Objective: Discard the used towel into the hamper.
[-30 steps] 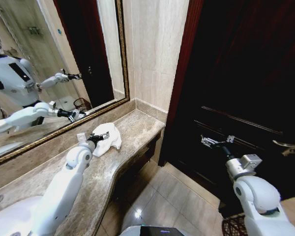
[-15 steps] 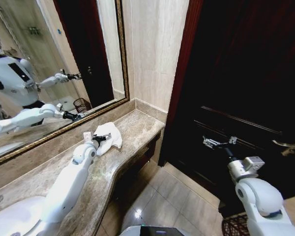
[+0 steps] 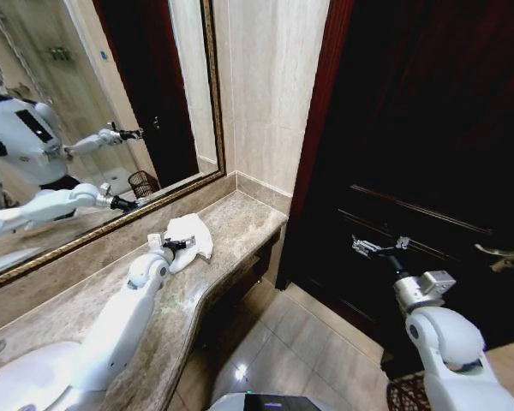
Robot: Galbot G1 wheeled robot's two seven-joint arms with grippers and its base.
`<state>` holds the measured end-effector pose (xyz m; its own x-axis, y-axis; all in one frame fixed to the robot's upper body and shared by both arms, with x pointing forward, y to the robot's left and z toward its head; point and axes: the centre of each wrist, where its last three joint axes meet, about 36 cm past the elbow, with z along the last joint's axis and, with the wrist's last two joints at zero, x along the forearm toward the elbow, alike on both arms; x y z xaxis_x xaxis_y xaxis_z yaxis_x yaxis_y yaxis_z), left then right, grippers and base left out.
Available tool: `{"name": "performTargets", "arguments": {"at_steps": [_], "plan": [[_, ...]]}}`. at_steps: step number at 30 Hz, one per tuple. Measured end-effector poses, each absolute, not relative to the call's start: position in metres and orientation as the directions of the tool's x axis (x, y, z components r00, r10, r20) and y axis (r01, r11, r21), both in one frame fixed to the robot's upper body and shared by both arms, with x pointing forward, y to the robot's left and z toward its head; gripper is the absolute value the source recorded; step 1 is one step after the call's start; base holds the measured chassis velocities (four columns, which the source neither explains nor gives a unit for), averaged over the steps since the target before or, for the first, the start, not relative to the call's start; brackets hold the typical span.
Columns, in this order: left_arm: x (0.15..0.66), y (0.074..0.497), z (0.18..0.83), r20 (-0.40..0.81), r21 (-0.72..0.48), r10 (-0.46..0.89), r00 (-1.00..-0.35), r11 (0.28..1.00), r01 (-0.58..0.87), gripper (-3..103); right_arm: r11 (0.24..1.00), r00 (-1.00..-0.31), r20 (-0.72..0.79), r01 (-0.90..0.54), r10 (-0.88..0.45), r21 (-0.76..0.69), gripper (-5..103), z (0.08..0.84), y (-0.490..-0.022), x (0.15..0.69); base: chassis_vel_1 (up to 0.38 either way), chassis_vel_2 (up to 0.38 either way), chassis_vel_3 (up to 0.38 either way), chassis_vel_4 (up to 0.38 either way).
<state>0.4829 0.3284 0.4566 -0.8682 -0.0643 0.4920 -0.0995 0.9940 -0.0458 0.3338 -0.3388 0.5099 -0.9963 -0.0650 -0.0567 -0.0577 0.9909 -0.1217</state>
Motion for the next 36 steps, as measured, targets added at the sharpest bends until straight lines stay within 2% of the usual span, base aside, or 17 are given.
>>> {"name": "performTargets", "arguments": {"at_steps": [2,5,7,8,11,12,14,15,18,20,21,23,26,27,29,31,36], "plan": [[0.484,0.328,0.455,0.491,-0.043,-0.067,-0.868,0.994,-0.101,103,0.991,-0.996,-0.057,-0.058,-0.065,-0.122,100,0.509,-0.338,0.334,0.0,0.0,0.0,0.0],[0.485,0.328,0.451,0.489,-0.041,-0.071,-0.869,0.994,-0.104,100,0.991,-0.996,-0.057,-0.058,-0.066,-0.122,100,0.509,-0.338,0.334,0.0,0.0,0.0,0.0],[0.486,0.328,0.449,0.485,-0.042,-0.071,-0.872,0.994,-0.105,90,0.99,-0.996,-0.06,-0.059,-0.067,-0.126,100,0.511,-0.338,0.334,0.0,0.0,0.0,0.0],[0.486,0.328,0.449,0.485,-0.042,-0.071,-0.872,0.994,-0.105,90,0.99,-0.996,-0.06,-0.059,-0.067,-0.126,100,0.511,-0.338,0.334,0.0,0.0,0.0,0.0],[0.488,0.327,0.45,0.482,-0.04,-0.069,-0.873,0.994,-0.101,74,0.99,-0.996,-0.066,-0.058,-0.067,-0.129,100,0.514,-0.337,0.335,0.0,0.0,0.0,0.0],[0.488,0.327,0.45,0.482,-0.04,-0.069,-0.873,0.994,-0.101,74,0.99,-0.996,-0.066,-0.058,-0.067,-0.129,100,0.514,-0.337,0.335,0.0,0.0,0.0,0.0],[0.488,0.327,0.45,0.482,-0.04,-0.07,-0.873,0.994,-0.101,63,0.99,-0.996,-0.066,-0.056,-0.065,-0.126,100,0.514,-0.337,0.334,0.0,0.0,0.0,0.0],[0.488,0.327,0.45,0.482,-0.04,-0.07,-0.873,0.994,-0.101,63,0.99,-0.996,-0.066,-0.056,-0.065,-0.126,100,0.514,-0.337,0.334,0.0,0.0,0.0,0.0],[0.488,0.327,0.45,0.483,-0.034,-0.082,-0.872,0.993,-0.112,53,0.991,-0.996,-0.062,-0.052,-0.06,-0.122,100,0.512,-0.338,0.333,0.0,0.0,0.0,0.0],[0.487,0.327,0.449,0.484,-0.033,-0.086,-0.871,0.993,-0.116,42,0.992,-0.997,-0.062,-0.048,-0.056,-0.12,100,0.51,-0.339,0.333,0.0,0.0,0.0,0.0],[0.487,0.327,0.449,0.484,-0.033,-0.086,-0.871,0.993,-0.116,42,0.992,-0.997,-0.062,-0.048,-0.056,-0.12,100,0.51,-0.339,0.333,0.0,0.0,0.0,0.0],[0.487,0.327,0.448,0.479,-0.037,-0.088,-0.873,0.992,-0.12,30,0.992,-0.997,-0.062,-0.045,-0.053,-0.117,100,0.508,-0.34,0.333,0.0,0.0,0.0,0.0],[0.485,0.326,0.446,0.466,-0.048,-0.093,-0.88,0.99,-0.13,26,0.993,-0.997,-0.06,-0.042,-0.049,-0.11,100,0.505,-0.341,0.334,0.0,0.0,0.0,0.0],[0.483,0.326,0.442,0.445,-0.065,-0.099,-0.89,0.988,-0.142,18,0.994,-0.997,-0.061,-0.037,-0.044,-0.103,100,0.502,-0.342,0.336,0.0,0.0,0.0,0.0],[0.481,0.327,0.438,0.424,-0.079,-0.103,-0.9,0.986,-0.15,18,0.994,-0.997,-0.062,-0.036,-0.043,-0.099,100,0.501,-0.342,0.337,0.0,0.0,0.0,0.0],[0.47,0.33,0.424,0.33,-0.105,-0.114,-0.937,0.982,-0.156,11,0.996,-0.997,-0.068,-0.035,-0.041,-0.088,100,0.501,-0.342,0.341,0.0,0.0,0.0,0.0],[0.45,0.332,0.422,0.202,-0.093,-0.109,-0.973,0.987,-0.13,7,0.996,-0.996,-0.08,-0.037,-0.044,-0.08,100,0.503,-0.343,0.344,0.0,0.0,0.0,0.0]]}}
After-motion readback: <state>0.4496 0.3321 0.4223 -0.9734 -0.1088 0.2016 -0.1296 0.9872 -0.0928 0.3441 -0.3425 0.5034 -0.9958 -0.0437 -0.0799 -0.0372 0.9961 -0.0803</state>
